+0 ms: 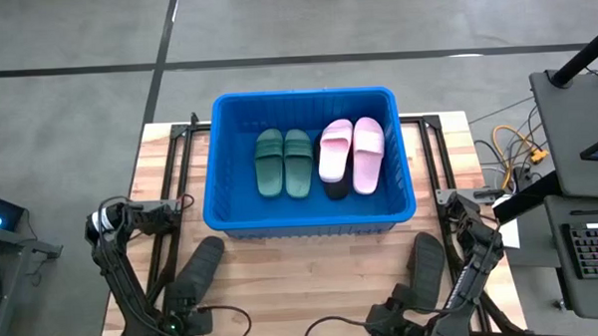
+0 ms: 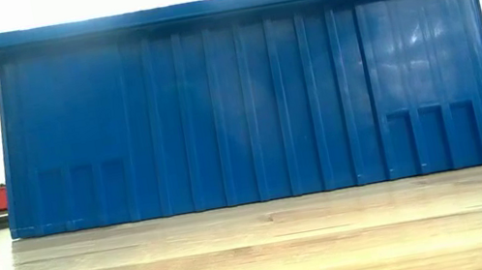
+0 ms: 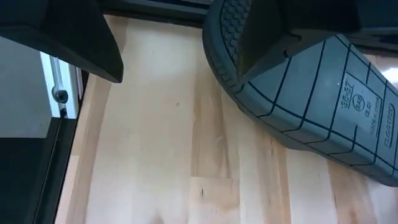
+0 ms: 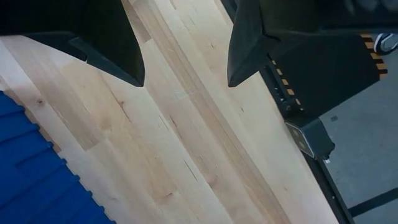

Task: Pick and place slides into bin
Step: Put the black slide into the bin

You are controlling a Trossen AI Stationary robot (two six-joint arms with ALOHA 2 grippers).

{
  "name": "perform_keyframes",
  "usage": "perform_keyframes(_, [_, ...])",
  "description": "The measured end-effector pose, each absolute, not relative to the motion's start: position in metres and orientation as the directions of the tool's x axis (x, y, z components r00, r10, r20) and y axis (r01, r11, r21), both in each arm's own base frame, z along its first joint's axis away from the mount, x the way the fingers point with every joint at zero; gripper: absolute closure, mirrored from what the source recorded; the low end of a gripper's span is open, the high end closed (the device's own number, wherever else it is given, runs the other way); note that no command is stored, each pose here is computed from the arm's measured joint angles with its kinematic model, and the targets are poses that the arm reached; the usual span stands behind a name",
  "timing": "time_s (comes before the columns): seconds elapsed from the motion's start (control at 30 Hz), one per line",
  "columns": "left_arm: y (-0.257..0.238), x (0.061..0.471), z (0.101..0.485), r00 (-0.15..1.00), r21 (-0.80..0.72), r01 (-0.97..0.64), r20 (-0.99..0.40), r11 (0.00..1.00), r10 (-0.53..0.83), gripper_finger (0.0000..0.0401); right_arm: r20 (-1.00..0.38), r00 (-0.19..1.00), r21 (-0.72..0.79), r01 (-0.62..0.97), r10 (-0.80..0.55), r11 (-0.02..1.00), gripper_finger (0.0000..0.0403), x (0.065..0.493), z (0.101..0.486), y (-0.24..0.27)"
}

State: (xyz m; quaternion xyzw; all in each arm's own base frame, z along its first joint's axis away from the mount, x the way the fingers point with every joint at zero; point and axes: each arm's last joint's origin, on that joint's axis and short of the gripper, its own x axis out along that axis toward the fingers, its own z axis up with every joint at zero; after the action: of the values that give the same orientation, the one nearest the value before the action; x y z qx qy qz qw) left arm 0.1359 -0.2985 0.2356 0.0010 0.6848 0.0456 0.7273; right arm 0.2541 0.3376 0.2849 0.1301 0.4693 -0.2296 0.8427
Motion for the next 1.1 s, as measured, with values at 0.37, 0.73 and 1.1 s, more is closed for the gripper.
perform_keyframes(0.37, [-0.289,0.132,0.216,-0.033,0.166,-0.131,-0.986,0.977,0.163,0.0099,-0.851,0.453,0.001,0.508,-0.266,0.862,0.0184,0.254,0.284,0.338])
perform_keyframes(0.73, [-0.277,0.129,0.194,-0.065,0.278,-0.372,-0.96,0.886,0.274,0.0099,-0.851,0.454,0.004,0.508,-0.264,0.861,0.0184,0.254,0.284,0.338])
perform_keyframes(1.1, [-0.275,0.13,0.191,-0.025,0.288,-0.405,-0.952,0.868,0.305,0.01,-0.851,0.455,0.011,0.516,-0.263,0.857,0.0184,0.255,0.284,0.338])
